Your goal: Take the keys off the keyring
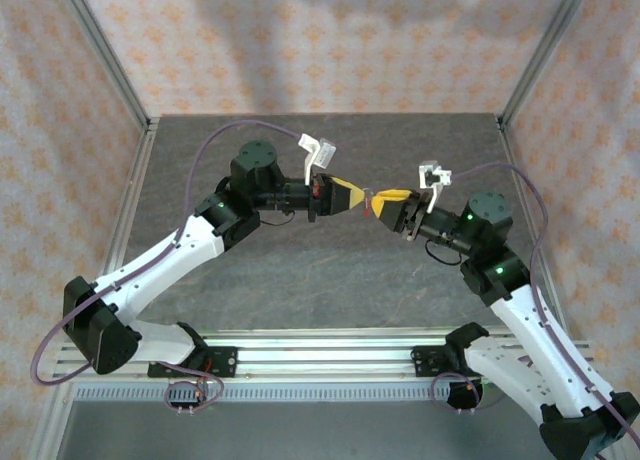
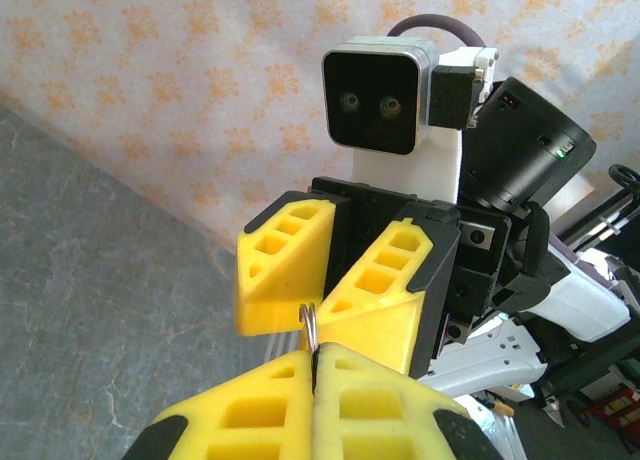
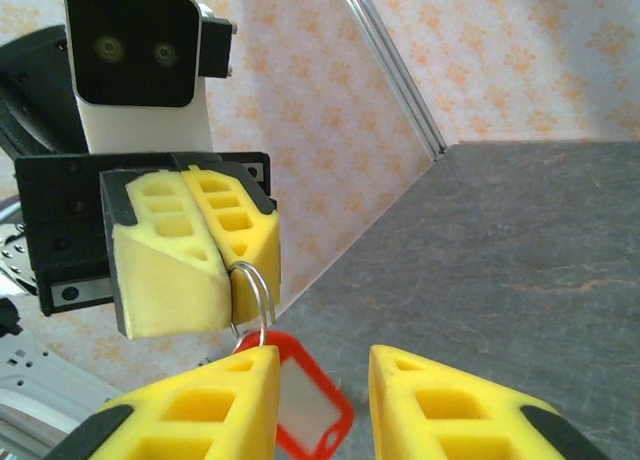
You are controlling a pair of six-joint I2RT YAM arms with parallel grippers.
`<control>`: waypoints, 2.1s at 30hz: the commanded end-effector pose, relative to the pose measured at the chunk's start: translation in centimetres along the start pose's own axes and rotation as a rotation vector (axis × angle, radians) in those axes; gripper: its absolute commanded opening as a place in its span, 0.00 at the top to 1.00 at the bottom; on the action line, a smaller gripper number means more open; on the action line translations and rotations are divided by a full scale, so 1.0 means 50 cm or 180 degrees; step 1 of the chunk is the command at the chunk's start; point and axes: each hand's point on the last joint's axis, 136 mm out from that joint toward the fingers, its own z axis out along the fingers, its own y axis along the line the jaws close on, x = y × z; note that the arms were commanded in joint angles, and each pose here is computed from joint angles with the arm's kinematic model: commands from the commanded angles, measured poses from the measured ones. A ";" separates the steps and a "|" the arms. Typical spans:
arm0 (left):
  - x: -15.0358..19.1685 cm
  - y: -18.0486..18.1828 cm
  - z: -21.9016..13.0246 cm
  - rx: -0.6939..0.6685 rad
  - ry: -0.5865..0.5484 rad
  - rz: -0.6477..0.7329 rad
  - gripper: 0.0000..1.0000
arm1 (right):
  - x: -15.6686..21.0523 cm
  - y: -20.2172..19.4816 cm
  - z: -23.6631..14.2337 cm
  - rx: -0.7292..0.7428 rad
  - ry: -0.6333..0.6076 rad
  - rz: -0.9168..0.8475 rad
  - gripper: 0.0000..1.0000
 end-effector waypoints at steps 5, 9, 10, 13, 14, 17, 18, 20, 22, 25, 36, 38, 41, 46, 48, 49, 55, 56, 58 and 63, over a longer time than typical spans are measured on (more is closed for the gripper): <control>-0.026 -0.021 -0.009 0.0091 -0.0177 0.0107 1.00 | -0.057 0.059 -0.006 -0.0339 -0.0216 -0.0059 0.76; -0.028 -0.023 -0.009 0.0094 -0.0183 0.0117 1.00 | -0.064 0.066 -0.008 -0.0377 -0.0257 -0.0077 0.75; -0.028 -0.024 -0.009 0.0100 -0.0182 0.0111 1.00 | -0.064 0.067 -0.009 -0.0382 -0.0257 -0.0078 0.75; -0.026 -0.020 -0.007 0.0084 -0.0172 0.0112 1.00 | -0.068 0.071 -0.009 -0.0415 -0.0274 -0.0066 0.73; -0.025 -0.019 -0.007 0.0078 -0.0172 0.0112 1.00 | -0.069 0.072 -0.009 -0.0424 -0.0279 -0.0066 0.73; -0.026 -0.018 -0.007 0.0072 -0.0180 0.0108 1.00 | -0.073 0.078 -0.010 -0.0462 -0.0298 -0.0071 0.73; -0.027 -0.018 -0.007 0.0074 -0.0183 0.0114 1.00 | -0.073 0.079 -0.010 -0.0470 -0.0293 -0.0072 0.74; -0.027 -0.018 -0.007 0.0072 -0.0185 0.0110 1.00 | -0.074 0.082 -0.011 -0.0484 -0.0294 -0.0076 0.76; -0.026 -0.017 -0.006 0.0076 -0.0183 0.0104 1.00 | -0.074 0.082 -0.011 -0.0486 -0.0295 -0.0073 0.76; -0.028 -0.019 -0.007 0.0076 -0.0193 0.0112 1.00 | -0.075 0.082 -0.012 -0.0480 -0.0309 -0.0066 0.74; -0.028 -0.014 -0.008 0.0075 -0.0244 0.0099 1.00 | -0.081 0.088 -0.019 -0.0504 -0.0384 -0.0053 0.71; -0.029 -0.016 -0.009 0.0077 -0.0249 0.0106 1.00 | -0.082 0.090 -0.020 -0.0514 -0.0384 -0.0055 0.72; -0.032 -0.017 -0.011 0.0067 -0.0275 0.0119 1.00 | -0.081 0.089 -0.021 -0.0502 -0.0391 -0.0050 0.71; -0.037 -0.013 -0.016 0.0040 -0.0339 0.0050 1.00 | -0.080 0.083 -0.026 -0.0431 -0.0429 -0.0053 0.70; -0.040 -0.014 -0.019 0.0044 -0.0373 0.0048 1.00 | -0.080 0.083 -0.028 -0.0417 -0.0442 -0.0059 0.70; -0.042 -0.013 -0.020 0.0040 -0.0384 0.0048 1.00 | -0.080 0.083 -0.029 -0.0418 -0.0448 -0.0062 0.70; -0.040 -0.015 -0.017 0.0077 -0.0353 0.0023 1.00 | -0.079 0.085 -0.027 -0.0435 -0.0419 -0.0054 0.70; -0.039 -0.017 -0.017 0.0093 -0.0345 0.0021 1.00 | -0.079 0.083 -0.025 -0.0421 -0.0408 -0.0052 0.70; -0.037 -0.018 -0.015 0.0125 -0.0318 0.0008 1.00 | -0.078 0.078 -0.022 -0.0362 -0.0353 -0.0064 0.70; -0.030 -0.024 -0.012 0.0195 -0.0231 -0.0002 1.00 | -0.080 0.072 -0.014 -0.0284 -0.0231 -0.0021 0.70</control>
